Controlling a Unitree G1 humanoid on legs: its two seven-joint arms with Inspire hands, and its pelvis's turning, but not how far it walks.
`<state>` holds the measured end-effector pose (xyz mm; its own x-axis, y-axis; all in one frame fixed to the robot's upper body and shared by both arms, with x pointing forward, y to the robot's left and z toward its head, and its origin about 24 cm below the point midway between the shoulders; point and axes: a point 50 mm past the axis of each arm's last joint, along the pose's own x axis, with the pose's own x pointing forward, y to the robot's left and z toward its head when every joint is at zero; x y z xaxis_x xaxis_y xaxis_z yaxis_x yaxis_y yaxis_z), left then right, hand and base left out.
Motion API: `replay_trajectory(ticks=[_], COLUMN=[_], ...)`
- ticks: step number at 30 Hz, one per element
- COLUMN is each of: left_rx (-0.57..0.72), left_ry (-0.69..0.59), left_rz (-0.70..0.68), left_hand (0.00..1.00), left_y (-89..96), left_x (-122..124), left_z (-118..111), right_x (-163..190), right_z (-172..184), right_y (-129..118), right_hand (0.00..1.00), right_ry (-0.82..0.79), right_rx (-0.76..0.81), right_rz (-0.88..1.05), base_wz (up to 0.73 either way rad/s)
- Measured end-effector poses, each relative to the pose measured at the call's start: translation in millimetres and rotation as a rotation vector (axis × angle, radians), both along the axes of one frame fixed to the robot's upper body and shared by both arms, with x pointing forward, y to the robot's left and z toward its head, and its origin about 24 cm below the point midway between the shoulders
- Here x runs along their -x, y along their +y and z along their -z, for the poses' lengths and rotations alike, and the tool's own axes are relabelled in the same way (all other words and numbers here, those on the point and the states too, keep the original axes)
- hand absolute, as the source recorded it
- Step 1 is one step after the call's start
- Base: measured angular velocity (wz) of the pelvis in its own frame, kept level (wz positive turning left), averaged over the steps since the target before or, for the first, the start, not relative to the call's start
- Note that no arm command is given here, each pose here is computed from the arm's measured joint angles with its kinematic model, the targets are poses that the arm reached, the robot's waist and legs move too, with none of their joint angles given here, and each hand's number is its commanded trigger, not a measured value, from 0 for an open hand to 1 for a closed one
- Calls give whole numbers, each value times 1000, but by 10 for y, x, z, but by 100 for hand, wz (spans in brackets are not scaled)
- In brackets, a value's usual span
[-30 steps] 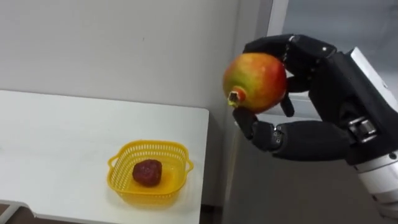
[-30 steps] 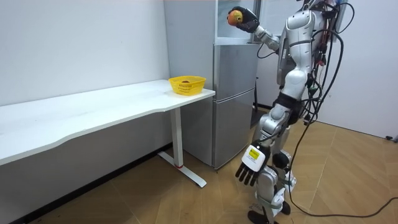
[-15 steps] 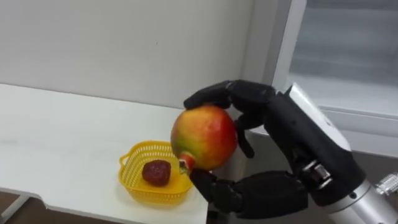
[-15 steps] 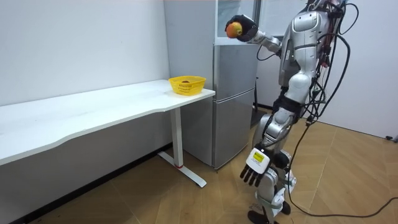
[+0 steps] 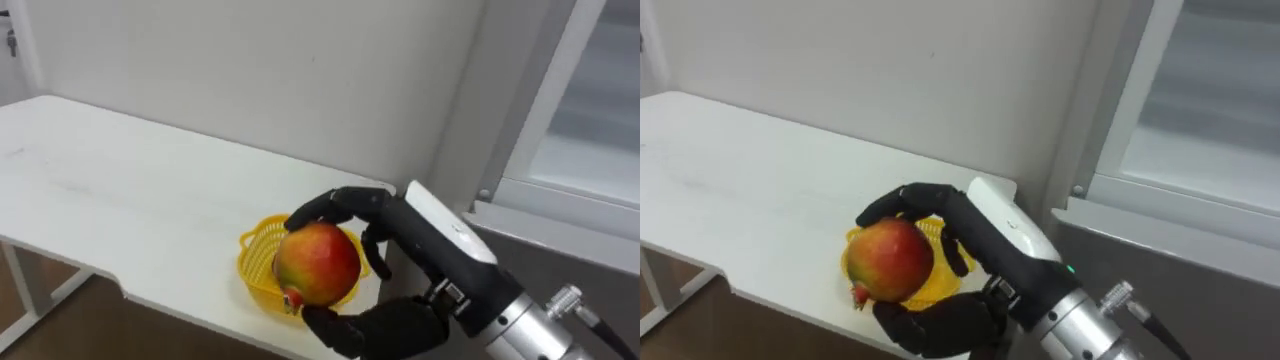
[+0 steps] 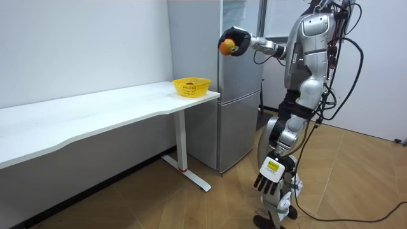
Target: Retrieve from the upper fridge
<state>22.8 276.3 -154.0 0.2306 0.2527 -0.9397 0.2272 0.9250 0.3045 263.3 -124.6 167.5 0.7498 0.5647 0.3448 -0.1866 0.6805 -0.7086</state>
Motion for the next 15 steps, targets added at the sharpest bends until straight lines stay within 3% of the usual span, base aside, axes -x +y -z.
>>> replay_trajectory(ticks=[15], left_rx=[-47], left_ry=[31], left_rz=[12], left_hand=[0], left_y=[206], left_x=[-18], left_z=[-74], right_x=[-391], right_z=[430], right_y=[-228], right_hand=[100], right_ry=[137], right_rx=[125], right_rz=[203], base_wz=[18])
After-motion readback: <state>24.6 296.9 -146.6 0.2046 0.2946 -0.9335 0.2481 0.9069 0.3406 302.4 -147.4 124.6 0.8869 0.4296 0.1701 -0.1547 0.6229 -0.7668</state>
